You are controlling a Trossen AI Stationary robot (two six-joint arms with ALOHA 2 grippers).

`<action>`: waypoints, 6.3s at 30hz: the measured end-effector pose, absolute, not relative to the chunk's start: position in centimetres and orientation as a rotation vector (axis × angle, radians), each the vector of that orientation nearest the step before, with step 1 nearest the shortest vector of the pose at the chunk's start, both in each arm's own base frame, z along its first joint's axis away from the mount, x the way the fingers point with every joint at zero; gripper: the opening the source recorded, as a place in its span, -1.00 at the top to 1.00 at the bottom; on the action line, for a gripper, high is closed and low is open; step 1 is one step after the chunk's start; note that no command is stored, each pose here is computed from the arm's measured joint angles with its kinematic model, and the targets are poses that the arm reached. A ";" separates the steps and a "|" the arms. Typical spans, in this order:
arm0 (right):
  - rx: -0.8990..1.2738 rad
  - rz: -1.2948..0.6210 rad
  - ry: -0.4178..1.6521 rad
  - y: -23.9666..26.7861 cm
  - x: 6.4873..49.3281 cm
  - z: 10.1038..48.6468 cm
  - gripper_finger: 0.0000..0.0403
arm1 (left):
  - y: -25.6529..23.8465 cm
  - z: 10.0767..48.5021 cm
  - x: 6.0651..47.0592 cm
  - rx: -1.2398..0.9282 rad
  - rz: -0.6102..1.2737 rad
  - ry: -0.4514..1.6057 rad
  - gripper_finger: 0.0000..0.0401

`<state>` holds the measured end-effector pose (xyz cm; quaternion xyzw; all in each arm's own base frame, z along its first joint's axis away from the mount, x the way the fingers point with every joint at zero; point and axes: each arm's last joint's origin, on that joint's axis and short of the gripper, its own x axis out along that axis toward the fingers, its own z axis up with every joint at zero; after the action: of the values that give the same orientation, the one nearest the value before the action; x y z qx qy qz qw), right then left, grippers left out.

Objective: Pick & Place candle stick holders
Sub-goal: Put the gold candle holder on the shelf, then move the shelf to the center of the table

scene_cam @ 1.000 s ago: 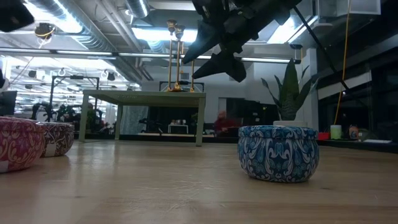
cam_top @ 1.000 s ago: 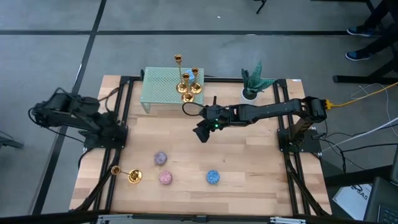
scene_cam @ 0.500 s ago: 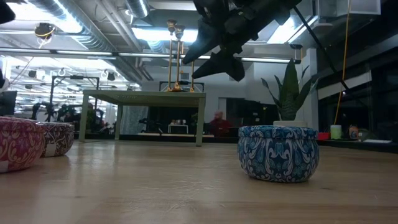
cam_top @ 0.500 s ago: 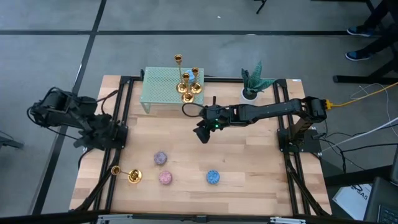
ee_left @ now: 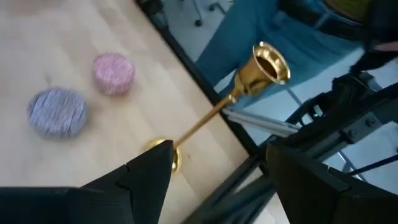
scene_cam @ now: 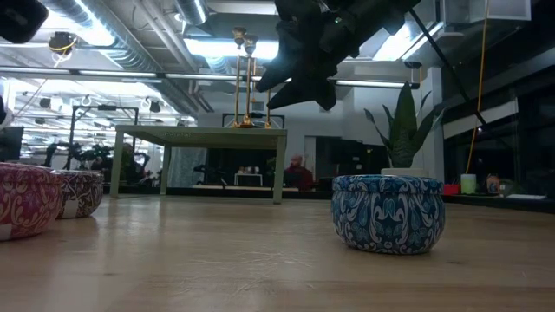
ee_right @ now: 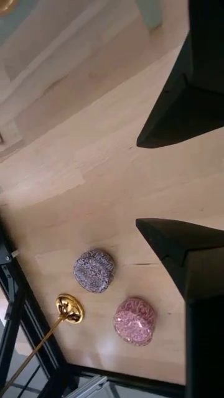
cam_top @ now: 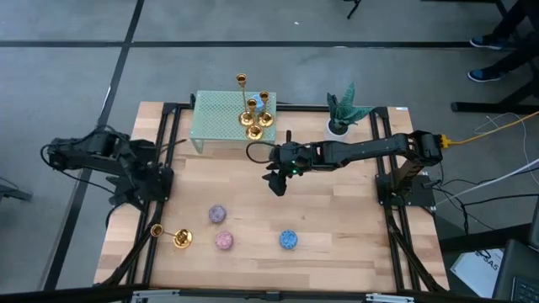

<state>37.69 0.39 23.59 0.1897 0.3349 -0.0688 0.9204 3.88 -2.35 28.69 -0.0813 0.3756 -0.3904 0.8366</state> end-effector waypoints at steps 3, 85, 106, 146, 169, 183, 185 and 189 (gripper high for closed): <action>0.384 -0.139 0.689 0.4 37.7 23.6 0.00 | -2.5 27.7 5.1 -0.164 -0.835 0.793 -0.27; 0.100 -0.002 0.613 -3.0 33.7 29.4 0.00 | 0.6 33.8 15.0 -0.296 0.365 0.320 0.87; 0.023 -0.096 0.620 -8.5 30.4 31.1 0.00 | 10.2 43.1 20.1 -0.234 0.831 0.418 0.87; 0.002 -0.089 0.620 -8.5 30.4 31.1 0.00 | 12.5 41.1 22.5 -0.335 0.847 0.473 0.26; 0.072 -0.080 0.791 -8.1 30.0 28.6 0.00 | 7.6 47.6 15.6 -0.054 0.707 0.148 -0.09; -0.085 -0.299 0.420 -6.8 29.3 18.4 0.00 | 5.0 44.8 13.6 -0.106 0.882 0.431 0.06; -0.065 -0.293 0.453 -6.8 29.4 17.3 0.00 | 5.0 44.7 13.9 -0.102 0.879 0.442 0.08; -0.054 -0.272 0.454 -7.0 30.8 16.1 0.00 | 5.0 44.5 14.2 -0.096 0.880 0.462 0.11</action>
<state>30.81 -7.05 16.09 -0.0269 0.2243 -0.1344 0.9648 14.16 5.04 44.48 -0.0462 0.2215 0.4220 0.8779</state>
